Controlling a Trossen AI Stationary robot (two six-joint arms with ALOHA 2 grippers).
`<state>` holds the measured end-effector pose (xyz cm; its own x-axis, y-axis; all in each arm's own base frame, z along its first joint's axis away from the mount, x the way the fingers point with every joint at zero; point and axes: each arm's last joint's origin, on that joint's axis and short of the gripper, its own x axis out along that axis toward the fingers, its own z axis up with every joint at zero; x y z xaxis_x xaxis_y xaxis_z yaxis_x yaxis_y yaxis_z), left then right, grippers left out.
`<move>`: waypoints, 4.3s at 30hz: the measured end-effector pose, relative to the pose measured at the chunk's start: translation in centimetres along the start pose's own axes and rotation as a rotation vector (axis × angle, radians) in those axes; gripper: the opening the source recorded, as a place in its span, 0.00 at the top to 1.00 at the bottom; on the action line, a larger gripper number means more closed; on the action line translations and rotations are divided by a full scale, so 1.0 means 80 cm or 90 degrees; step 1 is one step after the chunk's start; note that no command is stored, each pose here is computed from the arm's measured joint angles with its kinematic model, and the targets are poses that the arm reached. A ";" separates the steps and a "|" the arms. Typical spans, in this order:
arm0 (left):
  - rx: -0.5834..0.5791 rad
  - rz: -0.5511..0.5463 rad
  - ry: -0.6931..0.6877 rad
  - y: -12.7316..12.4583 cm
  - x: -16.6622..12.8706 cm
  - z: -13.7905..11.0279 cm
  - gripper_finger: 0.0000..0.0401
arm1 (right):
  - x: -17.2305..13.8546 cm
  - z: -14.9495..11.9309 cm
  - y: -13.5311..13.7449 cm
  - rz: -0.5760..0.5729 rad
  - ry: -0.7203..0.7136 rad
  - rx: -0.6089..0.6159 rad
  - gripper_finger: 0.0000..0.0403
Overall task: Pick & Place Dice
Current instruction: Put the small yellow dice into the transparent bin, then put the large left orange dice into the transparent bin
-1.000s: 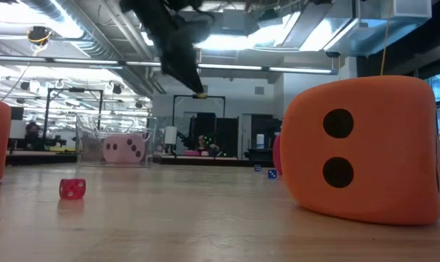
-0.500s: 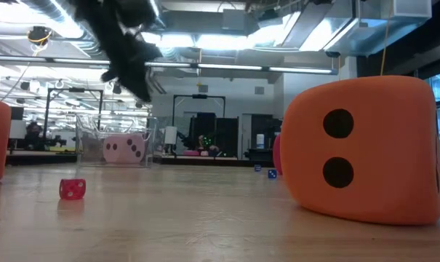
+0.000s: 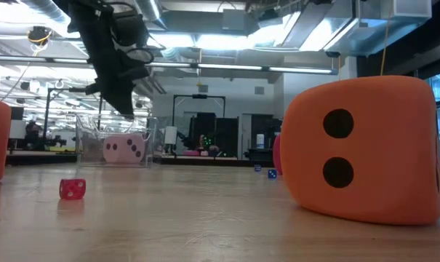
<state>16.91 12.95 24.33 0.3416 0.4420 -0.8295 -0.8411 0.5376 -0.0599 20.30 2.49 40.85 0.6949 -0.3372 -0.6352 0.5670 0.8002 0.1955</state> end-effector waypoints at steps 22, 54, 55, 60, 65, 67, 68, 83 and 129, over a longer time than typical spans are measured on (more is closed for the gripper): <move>0.050 0.007 0.070 0.003 -0.001 -0.013 1.00 | 0.000 0.000 0.000 0.000 0.000 0.004 0.50; 0.057 -0.099 0.076 -0.007 -0.034 0.012 0.53 | 0.000 0.000 0.000 0.000 0.000 -0.004 0.50; 0.064 -0.124 0.087 -0.008 -0.041 0.015 0.53 | 0.000 0.000 0.000 0.000 0.000 -0.004 0.50; 0.096 -0.243 0.208 -0.021 -0.074 0.007 0.57 | 0.000 0.000 0.000 0.002 0.001 -0.016 0.50; 0.154 -0.273 0.360 -0.039 -0.104 -0.021 0.61 | 0.000 0.000 0.000 0.006 0.005 -0.023 0.50; 0.167 -0.299 0.404 -0.049 -0.117 -0.030 0.63 | 0.000 -0.001 0.001 0.013 0.010 -0.028 0.50; 0.170 -0.315 0.416 -0.056 -0.123 -0.033 0.63 | 0.000 -0.001 0.001 0.014 0.011 -0.030 0.50; 0.110 -0.362 0.260 -0.162 -0.188 -0.098 0.55 | 0.000 -0.001 0.002 0.028 0.021 -0.061 0.50; 0.427 -0.017 0.255 -0.329 -0.182 -0.240 0.41 | -0.006 -0.011 0.013 0.081 0.064 0.062 0.50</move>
<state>26.03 -21.42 27.34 0.0735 0.1984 -0.9774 -0.3583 0.9199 0.1597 20.16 3.94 40.74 0.7190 -0.1815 -0.6709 0.5209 0.7798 0.3473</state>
